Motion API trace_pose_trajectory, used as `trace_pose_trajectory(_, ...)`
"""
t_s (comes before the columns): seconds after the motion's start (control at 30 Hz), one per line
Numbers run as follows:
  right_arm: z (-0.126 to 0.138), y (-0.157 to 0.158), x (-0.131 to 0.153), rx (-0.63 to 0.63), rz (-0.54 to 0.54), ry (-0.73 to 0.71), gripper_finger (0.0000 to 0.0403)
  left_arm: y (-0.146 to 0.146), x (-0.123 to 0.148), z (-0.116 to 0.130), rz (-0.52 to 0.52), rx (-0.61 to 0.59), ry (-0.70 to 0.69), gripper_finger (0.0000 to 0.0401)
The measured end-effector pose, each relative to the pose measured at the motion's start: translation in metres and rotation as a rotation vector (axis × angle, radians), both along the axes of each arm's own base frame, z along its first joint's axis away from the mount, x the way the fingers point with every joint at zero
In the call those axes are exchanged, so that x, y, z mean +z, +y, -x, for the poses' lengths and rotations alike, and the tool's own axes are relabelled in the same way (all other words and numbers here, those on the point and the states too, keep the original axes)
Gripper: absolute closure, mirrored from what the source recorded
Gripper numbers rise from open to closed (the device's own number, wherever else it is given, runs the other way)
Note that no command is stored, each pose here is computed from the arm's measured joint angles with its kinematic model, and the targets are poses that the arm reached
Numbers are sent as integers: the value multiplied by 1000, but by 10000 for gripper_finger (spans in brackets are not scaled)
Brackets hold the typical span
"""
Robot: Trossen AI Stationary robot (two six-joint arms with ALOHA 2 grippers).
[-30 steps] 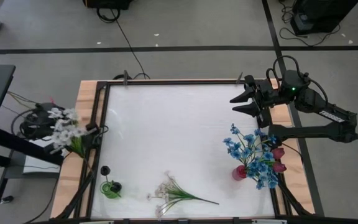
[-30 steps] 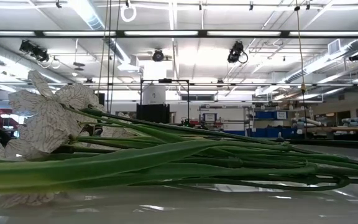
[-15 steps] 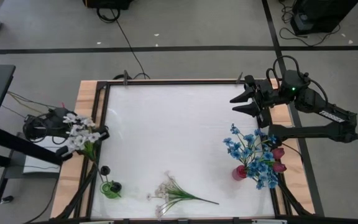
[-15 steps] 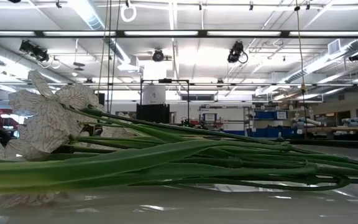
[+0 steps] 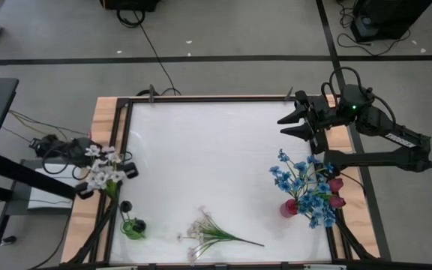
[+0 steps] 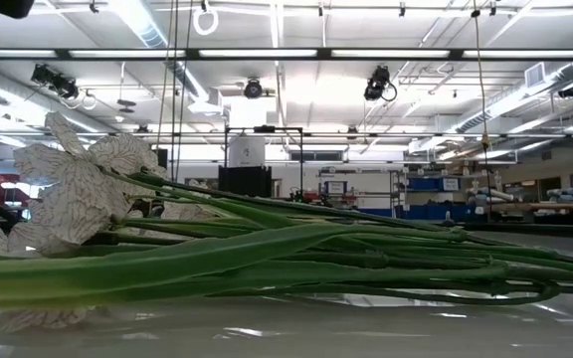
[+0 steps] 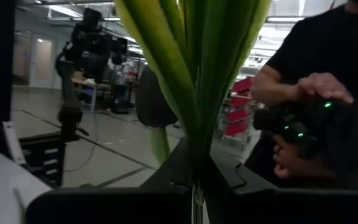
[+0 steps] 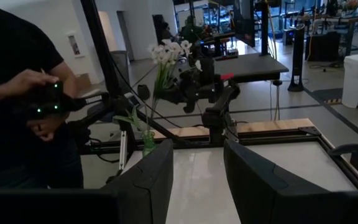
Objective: Sort flowers into vase by color
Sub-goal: Put the left white flowers into the green flower vase
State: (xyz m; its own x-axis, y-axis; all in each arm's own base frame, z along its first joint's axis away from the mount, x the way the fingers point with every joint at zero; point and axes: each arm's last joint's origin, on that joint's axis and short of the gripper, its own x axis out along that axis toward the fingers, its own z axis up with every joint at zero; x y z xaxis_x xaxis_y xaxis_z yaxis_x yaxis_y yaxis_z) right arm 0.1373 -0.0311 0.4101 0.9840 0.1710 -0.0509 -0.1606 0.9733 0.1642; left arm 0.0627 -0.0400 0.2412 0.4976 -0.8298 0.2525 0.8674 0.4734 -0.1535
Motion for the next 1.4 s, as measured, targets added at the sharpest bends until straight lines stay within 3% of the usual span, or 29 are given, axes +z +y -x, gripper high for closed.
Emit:
trace_pose_trajectory(0.43, 0, 0, 0, 0, 0, 0, 252, -1, -12, -5, -127, 87, -128, 381)
trace_pose_trajectory(0.73, 0, 0, 0, 0, 0, 0, 252, -2, -16, -5, -143, 56, -83, 371)
trace_pose_trajectory(1.0, 0, 0, 0, 0, 0, 0, 252, -2, -21, -8, -132, 67, 40, 257)
trace_pose_trajectory(1.17, 0, 0, 0, 0, 0, 0, 252, -2, -11, -8, -108, 55, 143, 183)
trace_pose_trajectory(1.4, 0, 0, 0, 0, 0, 0, 252, 1, 11, 2, -205, 41, 194, 135)
